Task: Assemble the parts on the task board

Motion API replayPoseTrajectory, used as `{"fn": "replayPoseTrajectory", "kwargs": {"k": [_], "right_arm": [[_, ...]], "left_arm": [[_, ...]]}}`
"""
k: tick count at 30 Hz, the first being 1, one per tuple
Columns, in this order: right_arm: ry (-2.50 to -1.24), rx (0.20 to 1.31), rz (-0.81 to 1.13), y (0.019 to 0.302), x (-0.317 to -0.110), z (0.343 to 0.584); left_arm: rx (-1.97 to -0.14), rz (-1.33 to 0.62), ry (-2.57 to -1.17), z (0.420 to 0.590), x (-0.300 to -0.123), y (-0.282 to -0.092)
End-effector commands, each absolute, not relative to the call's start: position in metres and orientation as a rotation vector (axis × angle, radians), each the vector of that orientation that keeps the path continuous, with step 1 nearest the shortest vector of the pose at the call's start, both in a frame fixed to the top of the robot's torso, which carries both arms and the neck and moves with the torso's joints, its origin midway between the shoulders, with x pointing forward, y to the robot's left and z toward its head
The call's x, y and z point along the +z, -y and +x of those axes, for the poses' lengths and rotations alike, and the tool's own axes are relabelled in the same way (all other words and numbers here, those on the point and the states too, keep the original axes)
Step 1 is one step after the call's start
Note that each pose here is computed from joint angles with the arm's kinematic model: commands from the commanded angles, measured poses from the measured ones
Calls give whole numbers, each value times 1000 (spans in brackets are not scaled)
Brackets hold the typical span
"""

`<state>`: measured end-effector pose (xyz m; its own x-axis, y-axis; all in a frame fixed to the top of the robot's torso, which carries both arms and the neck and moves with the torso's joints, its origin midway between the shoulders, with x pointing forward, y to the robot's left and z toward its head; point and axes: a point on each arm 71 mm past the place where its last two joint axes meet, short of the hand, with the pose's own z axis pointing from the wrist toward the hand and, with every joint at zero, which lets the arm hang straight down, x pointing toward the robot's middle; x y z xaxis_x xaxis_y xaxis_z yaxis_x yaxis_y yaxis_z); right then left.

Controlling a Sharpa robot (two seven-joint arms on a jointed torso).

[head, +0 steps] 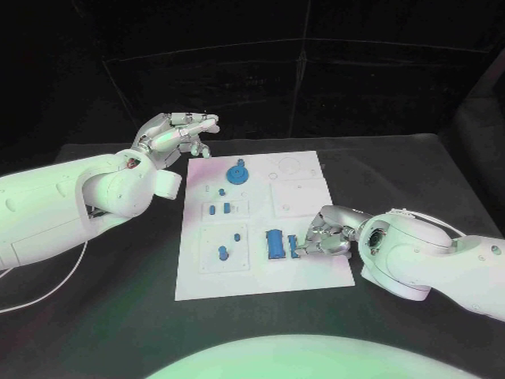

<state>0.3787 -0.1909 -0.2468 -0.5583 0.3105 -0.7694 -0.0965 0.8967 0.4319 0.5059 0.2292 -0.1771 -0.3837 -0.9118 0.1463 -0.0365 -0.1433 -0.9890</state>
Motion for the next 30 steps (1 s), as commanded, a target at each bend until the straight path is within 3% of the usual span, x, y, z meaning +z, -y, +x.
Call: {"fn": "replayPoseTrajectory", "kwargs": {"k": [1,5,12,21,30], "right_arm": [[-2011,880,346,191,-238,387],[-1880,1094,586,207,-231,412],[-1618,1276,899,239,-226,466],[-1415,1363,983,251,-227,521],[-1369,1368,987,252,-232,543]], "left_arm": [[-1620,-1107,-1418,507,-176,-230],[-1616,-1121,-1401,510,-176,-233],[-1583,-1149,-1361,519,-181,-242],[-1521,-1196,-1281,537,-193,-260],[-1460,-1221,-1225,549,-201,-268]]}}
